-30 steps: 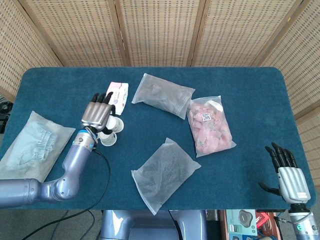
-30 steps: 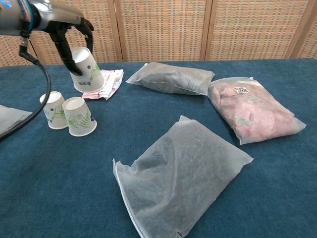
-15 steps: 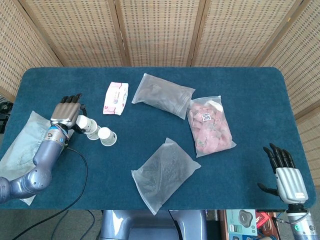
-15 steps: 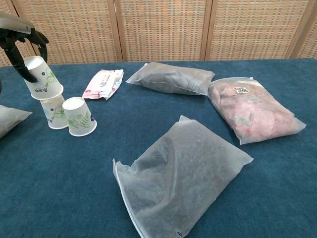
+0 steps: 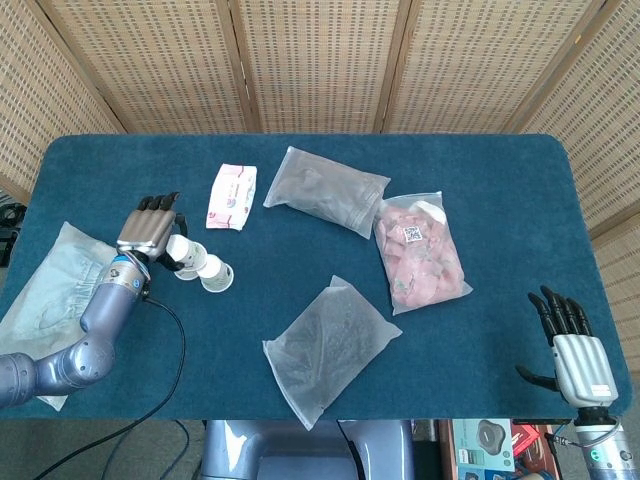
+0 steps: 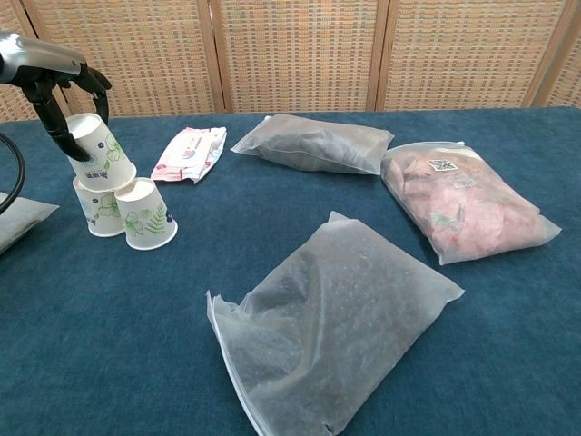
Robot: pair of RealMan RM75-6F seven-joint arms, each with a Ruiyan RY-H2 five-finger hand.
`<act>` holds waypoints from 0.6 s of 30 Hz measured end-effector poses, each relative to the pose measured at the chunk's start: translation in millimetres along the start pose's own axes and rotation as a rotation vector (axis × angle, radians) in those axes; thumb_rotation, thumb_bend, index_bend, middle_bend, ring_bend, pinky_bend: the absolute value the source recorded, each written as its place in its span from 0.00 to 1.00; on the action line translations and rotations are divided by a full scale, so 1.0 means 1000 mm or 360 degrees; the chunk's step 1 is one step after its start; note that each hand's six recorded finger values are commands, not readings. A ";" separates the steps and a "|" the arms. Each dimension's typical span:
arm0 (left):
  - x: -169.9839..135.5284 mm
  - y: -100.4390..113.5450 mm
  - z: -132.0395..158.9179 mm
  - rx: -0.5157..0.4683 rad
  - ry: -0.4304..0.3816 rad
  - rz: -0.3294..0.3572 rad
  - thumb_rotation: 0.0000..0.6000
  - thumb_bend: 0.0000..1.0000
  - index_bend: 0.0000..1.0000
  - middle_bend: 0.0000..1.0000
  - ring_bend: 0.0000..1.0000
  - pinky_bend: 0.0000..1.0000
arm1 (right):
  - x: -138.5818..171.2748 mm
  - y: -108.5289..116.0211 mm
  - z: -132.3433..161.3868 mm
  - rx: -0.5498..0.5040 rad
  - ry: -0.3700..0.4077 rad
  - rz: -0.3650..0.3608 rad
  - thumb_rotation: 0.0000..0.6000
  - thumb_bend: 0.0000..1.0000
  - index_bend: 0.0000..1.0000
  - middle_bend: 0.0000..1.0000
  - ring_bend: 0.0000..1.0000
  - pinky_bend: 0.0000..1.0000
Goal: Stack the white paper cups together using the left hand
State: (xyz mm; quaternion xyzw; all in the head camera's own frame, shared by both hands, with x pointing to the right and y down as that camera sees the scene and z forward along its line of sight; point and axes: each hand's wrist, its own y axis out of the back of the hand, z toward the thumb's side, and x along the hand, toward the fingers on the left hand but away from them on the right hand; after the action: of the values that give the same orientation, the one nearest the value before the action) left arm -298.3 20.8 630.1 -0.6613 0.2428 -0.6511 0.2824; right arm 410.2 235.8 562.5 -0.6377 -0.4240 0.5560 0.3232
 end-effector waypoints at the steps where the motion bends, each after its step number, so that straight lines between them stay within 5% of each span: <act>1: -0.001 0.001 0.001 -0.0002 -0.0001 0.0001 1.00 0.19 0.47 0.00 0.00 0.00 | 0.000 0.000 0.000 0.0001 0.0000 0.0002 1.00 0.07 0.00 0.00 0.00 0.00; 5: -0.001 0.000 0.001 -0.0005 -0.0001 -0.0004 1.00 0.19 0.45 0.00 0.00 0.00 | 0.000 -0.001 0.001 0.0005 0.0003 0.0007 1.00 0.07 0.00 0.00 0.00 0.00; 12: 0.000 -0.005 0.001 0.0010 0.0009 -0.0037 1.00 0.19 0.13 0.00 0.00 0.00 | 0.001 0.000 0.001 0.0001 0.0000 0.0001 1.00 0.07 0.00 0.00 0.00 0.00; 18: 0.003 -0.007 0.004 0.0008 0.0018 -0.0019 1.00 0.19 0.09 0.00 0.00 0.00 | 0.001 -0.001 0.001 0.0004 0.0001 0.0003 1.00 0.07 0.00 0.00 0.00 0.00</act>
State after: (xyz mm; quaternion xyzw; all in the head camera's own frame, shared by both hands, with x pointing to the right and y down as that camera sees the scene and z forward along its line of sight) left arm -294.8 23.8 637.0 -0.6583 0.2389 -0.6572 0.2788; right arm 409.1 236.6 562.8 -0.6379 -0.4226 0.5567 0.3234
